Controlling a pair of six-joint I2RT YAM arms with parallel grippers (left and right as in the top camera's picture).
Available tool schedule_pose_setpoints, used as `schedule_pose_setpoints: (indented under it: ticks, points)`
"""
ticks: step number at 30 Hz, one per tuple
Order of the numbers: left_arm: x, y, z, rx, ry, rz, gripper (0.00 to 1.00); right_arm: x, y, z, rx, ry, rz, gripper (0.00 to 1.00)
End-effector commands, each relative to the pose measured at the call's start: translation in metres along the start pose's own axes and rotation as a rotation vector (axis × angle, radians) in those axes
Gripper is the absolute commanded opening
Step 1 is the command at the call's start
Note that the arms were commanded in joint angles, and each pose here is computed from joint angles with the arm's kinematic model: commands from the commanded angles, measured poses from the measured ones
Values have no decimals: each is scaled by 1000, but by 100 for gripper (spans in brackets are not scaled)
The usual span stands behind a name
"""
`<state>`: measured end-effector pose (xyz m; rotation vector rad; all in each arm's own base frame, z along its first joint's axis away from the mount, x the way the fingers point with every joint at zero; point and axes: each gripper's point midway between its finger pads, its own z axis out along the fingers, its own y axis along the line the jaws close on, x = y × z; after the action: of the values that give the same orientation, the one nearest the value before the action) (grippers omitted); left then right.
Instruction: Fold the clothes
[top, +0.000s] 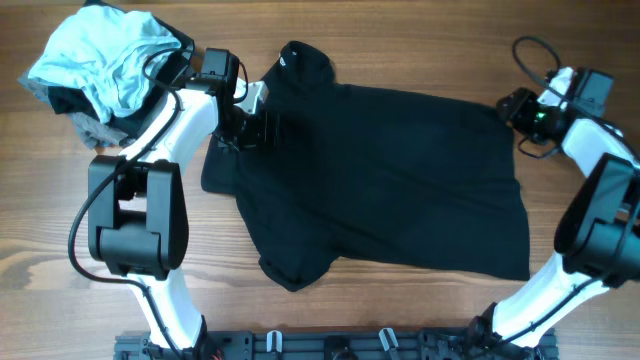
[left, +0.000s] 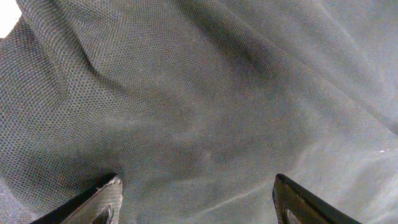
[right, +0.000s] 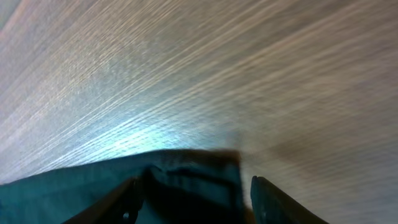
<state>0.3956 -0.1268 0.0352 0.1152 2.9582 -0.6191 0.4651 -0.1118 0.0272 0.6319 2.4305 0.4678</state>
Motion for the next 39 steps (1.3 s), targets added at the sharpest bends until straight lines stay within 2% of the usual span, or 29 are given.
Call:
schedule_pose_setpoints:
  ticks: [1,3,5,9,12,16,17,18,19,23,25,27,29,31,32,33,37,39]
  points:
    - [0,-1,-2,9,-4,6,77,4,8,28,-9,-1,-32,58]
    - [0,-1,-2,9,-2,6,77,2,2,33,41,-21,-40,50]
    - [2,-1,-2,8,5,3,77,-2,-7,33,96,-41,-43,29]
    - [3,-1,-2,8,10,1,77,-24,-10,28,89,-127,-13,4]
    - [4,0,-2,7,13,-1,77,-53,-13,16,23,-227,81,4]
    - [4,-1,-2,8,13,-1,79,-71,-10,3,-95,-270,109,4]
    - [4,0,-2,8,14,-1,79,-67,-10,3,-113,-251,110,6]
    - [4,0,-2,8,14,-1,79,-60,-9,4,-122,-219,100,28]
    - [4,0,-2,8,13,-1,80,-51,-10,6,-117,-185,82,46]
    - [4,-1,-2,8,13,0,81,-10,-14,22,4,-47,-30,50]
    - [4,0,-2,8,13,-1,81,-2,-11,30,55,-30,-52,59]
    - [4,-1,-2,8,13,-1,82,3,-4,40,54,-23,-72,73]
    - [4,-1,-2,8,13,-1,82,9,-2,49,55,-16,-77,73]
    - [4,-1,-2,8,14,-1,82,15,-5,55,57,0,-60,55]
    - [4,-1,-2,7,15,-2,82,18,-7,58,60,8,-37,39]
    - [5,-1,-2,7,17,-2,82,18,-8,59,62,8,-32,27]
    - [5,0,-2,7,16,-3,82,-4,-6,53,54,-46,-2,4]
    - [5,-1,-2,7,16,-2,82,-30,-2,44,32,-98,32,5]
